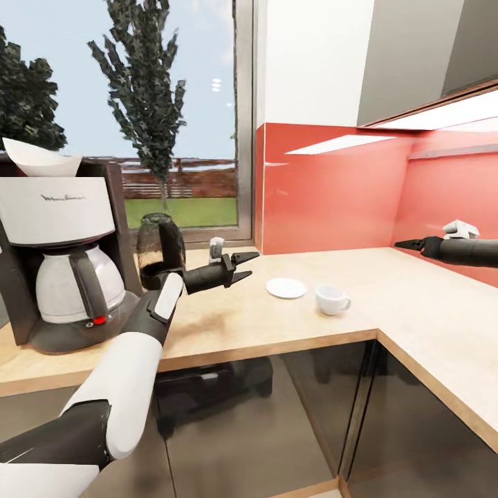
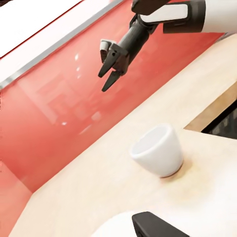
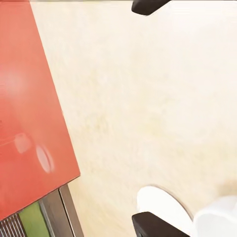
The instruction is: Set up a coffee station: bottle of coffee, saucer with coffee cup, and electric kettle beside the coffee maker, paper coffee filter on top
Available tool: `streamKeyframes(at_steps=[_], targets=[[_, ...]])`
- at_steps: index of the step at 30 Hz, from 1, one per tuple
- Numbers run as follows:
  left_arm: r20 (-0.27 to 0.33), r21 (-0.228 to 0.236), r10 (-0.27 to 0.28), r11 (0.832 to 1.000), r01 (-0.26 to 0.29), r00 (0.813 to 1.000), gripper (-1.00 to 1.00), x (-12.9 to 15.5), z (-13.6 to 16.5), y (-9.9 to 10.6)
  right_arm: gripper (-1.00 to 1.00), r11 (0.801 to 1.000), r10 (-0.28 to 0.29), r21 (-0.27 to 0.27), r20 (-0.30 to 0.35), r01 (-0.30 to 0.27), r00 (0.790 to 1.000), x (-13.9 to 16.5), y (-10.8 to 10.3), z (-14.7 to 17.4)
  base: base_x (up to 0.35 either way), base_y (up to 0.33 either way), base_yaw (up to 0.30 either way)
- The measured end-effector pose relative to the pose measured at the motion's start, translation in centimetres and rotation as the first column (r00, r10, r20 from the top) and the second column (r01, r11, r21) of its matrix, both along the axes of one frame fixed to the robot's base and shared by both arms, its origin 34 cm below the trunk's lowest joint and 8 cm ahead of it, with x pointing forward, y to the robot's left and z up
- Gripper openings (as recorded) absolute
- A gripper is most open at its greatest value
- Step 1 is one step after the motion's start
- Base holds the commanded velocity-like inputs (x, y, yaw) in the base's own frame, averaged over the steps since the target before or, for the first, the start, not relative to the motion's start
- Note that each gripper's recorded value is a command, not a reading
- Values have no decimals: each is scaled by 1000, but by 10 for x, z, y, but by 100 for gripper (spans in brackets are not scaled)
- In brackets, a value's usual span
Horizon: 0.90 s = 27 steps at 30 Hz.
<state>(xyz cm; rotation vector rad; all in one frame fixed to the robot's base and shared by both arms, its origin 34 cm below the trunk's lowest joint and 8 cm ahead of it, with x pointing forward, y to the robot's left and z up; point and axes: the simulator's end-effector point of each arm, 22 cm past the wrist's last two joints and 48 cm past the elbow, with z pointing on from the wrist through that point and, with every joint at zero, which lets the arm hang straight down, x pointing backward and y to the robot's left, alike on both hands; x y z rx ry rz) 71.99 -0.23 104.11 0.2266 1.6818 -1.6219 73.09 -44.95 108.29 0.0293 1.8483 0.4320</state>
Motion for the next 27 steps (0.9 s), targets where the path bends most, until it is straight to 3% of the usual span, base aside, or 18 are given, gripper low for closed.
streamKeyframes(at_steps=[27], targets=[[-2, -4, 2, 1000, -2, 1000, 100, 0, 0, 1, 100, 1000, 4, 2, -3, -4, 1000, 1, 2, -2, 135, 5, 0]])
